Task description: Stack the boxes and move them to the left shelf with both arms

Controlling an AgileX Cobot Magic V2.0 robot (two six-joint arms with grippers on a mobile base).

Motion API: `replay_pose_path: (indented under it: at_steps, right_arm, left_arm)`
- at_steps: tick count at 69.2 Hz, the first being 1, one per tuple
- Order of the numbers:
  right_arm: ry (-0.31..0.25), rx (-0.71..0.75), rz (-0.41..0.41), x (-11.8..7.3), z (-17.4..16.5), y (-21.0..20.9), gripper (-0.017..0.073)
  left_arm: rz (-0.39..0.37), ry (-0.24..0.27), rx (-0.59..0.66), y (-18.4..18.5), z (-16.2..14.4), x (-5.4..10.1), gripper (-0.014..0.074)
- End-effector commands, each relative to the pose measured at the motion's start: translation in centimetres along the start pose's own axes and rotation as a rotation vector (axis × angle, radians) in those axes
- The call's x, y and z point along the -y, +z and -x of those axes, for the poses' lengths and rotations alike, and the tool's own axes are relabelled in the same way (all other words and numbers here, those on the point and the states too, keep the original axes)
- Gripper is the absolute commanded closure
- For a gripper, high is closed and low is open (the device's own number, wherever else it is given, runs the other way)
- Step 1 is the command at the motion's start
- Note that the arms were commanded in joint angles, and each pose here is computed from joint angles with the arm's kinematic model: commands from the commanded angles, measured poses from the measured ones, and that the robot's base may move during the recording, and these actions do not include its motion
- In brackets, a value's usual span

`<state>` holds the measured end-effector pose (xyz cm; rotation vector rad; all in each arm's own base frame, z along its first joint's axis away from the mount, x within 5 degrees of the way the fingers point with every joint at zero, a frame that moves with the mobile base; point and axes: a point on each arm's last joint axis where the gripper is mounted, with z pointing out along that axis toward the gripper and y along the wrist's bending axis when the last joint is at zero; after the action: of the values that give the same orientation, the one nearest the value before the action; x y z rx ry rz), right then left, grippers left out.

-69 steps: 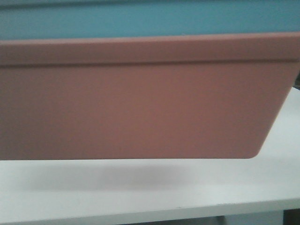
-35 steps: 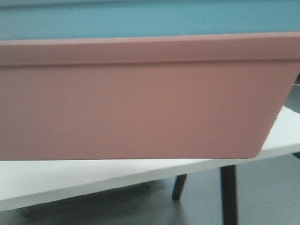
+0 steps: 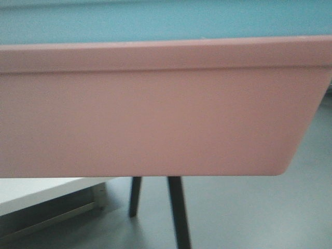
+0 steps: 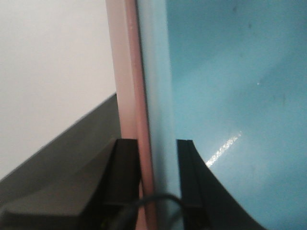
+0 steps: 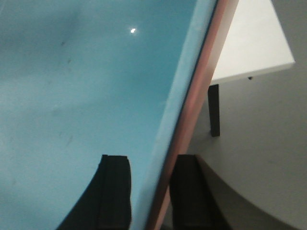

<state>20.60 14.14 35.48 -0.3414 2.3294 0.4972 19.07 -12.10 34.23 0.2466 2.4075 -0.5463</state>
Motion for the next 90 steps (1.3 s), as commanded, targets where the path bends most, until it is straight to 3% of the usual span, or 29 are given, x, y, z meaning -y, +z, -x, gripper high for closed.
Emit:
replay_pose_path:
  at_steps: [1,90]
  right_arm:
    - [-0.105,0.149,0.01,-0.24,1.57,-2.17,0.0504]
    - [-0.105,0.149,0.01,-0.24,1.57,-2.17,0.0504]
  left_arm:
    - [-0.044,0.035,0.159,-1.85,1.68,0.69,0.0596]
    - [-0.049,0.03,0.158,-1.85,1.68,0.72,0.0596]
